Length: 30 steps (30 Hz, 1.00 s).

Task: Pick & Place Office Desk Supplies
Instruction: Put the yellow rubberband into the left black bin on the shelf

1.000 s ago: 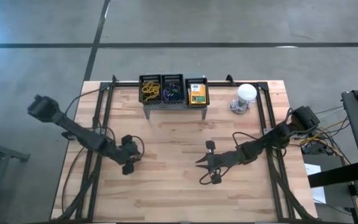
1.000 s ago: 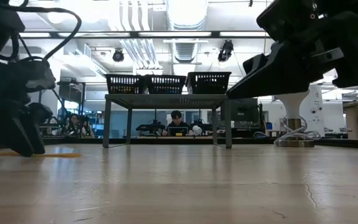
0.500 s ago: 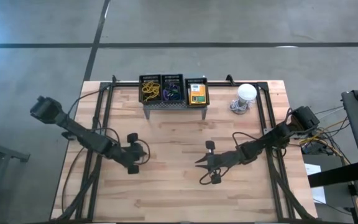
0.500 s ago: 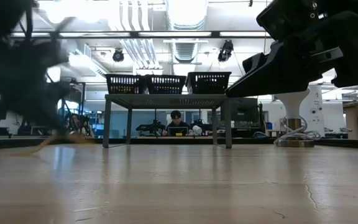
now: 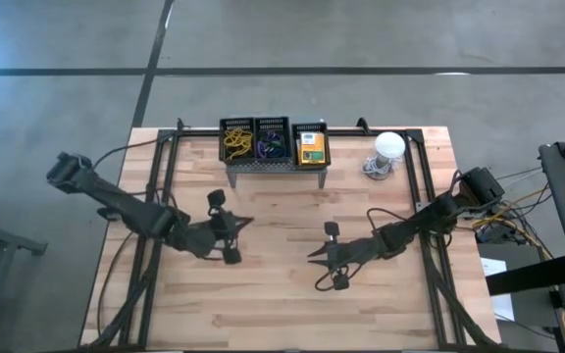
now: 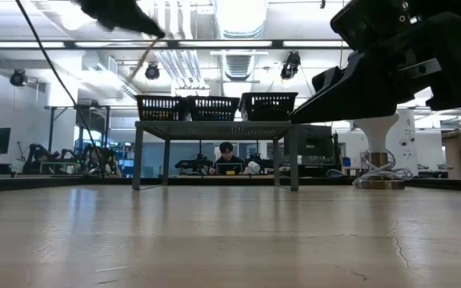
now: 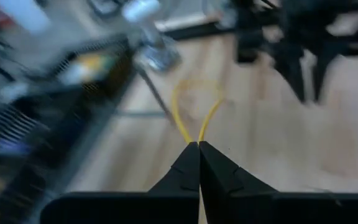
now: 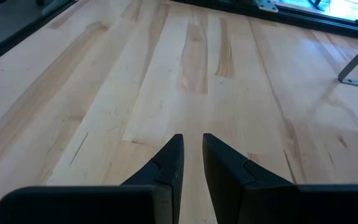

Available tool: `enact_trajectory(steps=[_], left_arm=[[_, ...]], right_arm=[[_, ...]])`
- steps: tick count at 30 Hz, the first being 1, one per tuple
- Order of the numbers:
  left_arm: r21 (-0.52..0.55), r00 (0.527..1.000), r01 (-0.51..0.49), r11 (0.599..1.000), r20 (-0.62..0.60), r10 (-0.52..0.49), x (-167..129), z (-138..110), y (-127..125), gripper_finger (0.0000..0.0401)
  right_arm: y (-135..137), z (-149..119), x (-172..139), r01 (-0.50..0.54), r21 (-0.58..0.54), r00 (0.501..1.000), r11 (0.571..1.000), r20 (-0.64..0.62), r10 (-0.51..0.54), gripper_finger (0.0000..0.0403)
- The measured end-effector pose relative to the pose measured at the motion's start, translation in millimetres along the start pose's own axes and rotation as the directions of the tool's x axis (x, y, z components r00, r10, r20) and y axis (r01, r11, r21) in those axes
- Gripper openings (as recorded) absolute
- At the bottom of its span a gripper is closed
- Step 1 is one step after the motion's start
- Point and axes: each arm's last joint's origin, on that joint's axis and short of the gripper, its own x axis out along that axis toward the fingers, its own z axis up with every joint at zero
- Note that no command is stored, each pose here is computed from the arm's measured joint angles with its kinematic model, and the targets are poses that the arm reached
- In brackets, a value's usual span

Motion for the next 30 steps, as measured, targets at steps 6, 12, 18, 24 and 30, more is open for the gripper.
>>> enact_trajectory(steps=[6,12,18,24,30], left_arm=[[0.049,0.975,-0.220,0.974,0.051,0.217,7,40,36,0.0001],[0.009,0.917,-0.399,0.917,0.004,0.399,27,62,101,0.0001],[-0.044,0.876,-0.482,0.875,-0.051,0.480,40,64,170,0.0000],[-0.202,0.917,-0.398,0.895,-0.099,0.386,51,40,212,0.0000],[-0.191,0.916,-0.390,0.901,-0.184,0.357,61,13,208,0.0003]], right_arm=[[0,0,0,0.000,-0.007,1.000,1.000,0.000,0.000,0.0054],[0,0,0,-0.001,-0.007,1.000,1.000,0.000,0.001,0.0054],[0,0,0,-0.001,-0.007,1.000,1.000,0.000,0.001,0.0054],[0,0,0,-0.003,-0.008,1.000,1.000,-0.001,0.003,0.0054],[0,0,0,-0.003,-0.008,1.000,1.000,-0.002,0.003,0.0054]])
